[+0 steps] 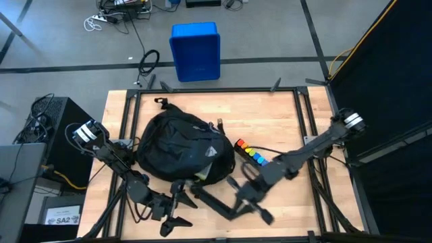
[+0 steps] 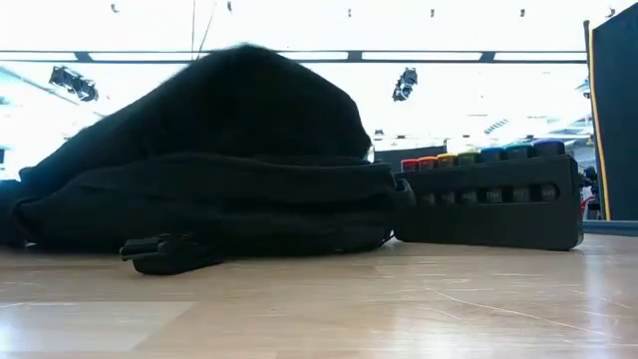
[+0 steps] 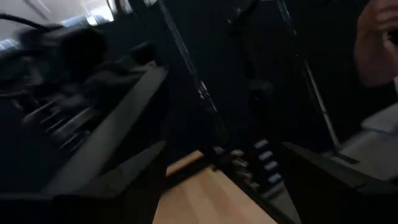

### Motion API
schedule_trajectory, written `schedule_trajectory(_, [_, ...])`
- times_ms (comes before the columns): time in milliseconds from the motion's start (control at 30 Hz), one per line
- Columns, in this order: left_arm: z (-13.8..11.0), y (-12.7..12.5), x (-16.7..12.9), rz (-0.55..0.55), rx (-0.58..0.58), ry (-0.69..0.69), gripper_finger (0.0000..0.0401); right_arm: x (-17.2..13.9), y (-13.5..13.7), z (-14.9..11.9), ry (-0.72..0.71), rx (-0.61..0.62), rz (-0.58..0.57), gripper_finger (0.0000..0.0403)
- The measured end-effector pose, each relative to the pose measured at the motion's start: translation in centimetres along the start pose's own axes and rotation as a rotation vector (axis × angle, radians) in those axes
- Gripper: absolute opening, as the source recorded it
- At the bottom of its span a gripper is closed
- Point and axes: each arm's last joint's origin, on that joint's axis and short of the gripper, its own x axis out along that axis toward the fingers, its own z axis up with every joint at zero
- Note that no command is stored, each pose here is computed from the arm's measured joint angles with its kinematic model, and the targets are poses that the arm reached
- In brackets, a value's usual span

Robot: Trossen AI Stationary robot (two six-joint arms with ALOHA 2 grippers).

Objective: Unpack backpack
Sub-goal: Remove the lid of the black medicine organizer from the black backpack

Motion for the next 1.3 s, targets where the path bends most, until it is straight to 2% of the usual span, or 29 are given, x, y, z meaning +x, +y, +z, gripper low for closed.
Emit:
schedule_trajectory(133, [1.2, 0.1, -0.3, 0.041, 0.127, -0.091, 0.0271, -1.3, 2.7, 1.7, -0.066, -0.082, 0.009, 0.0000])
schedule_trajectory(233, [1.9, 0.1, -0.5, 0.110, 0.290, -0.102, 0.0265, -2.0, 3.9, 2.5, -0.101, -0.129, -0.003, 0.0000])
schedule_trajectory(400, [2.6, 0.6, 0.4, 0.276, 0.549, 0.110, 0.0262, -2.2, 4.1, 2.7, -0.111, -0.141, -0.066, 0.0000])
schedule_trajectory(533, [2.2, 1.0, 2.3, 0.308, 0.731, 0.292, 0.0263, -2.2, 2.5, 2.8, -0.114, -0.103, -0.139, 0.0000])
schedule_trajectory(767, [1.3, 0.7, 5.3, 0.374, 0.947, 0.500, 0.0259, -2.7, 0.2, 3.2, -0.132, -0.055, -0.227, 0.0000])
schedule_trajectory(1000, [2.0, 0.5, 6.8, 0.450, 1.052, 0.550, 0.0252, -3.0, -0.9, 3.2, -0.124, -0.038, -0.264, 0.0000])
schedule_trajectory(1167, [3.6, 0.8, 7.6, 0.492, 1.028, 0.543, 0.0252, -3.0, -0.9, 3.2, -0.124, -0.038, -0.263, 0.0000])
schedule_trajectory(1300, [3.8, 1.6, 7.7, 0.537, 1.007, 0.556, 0.0252, -3.0, -0.8, 3.2, -0.124, -0.038, -0.258, 0.0000])
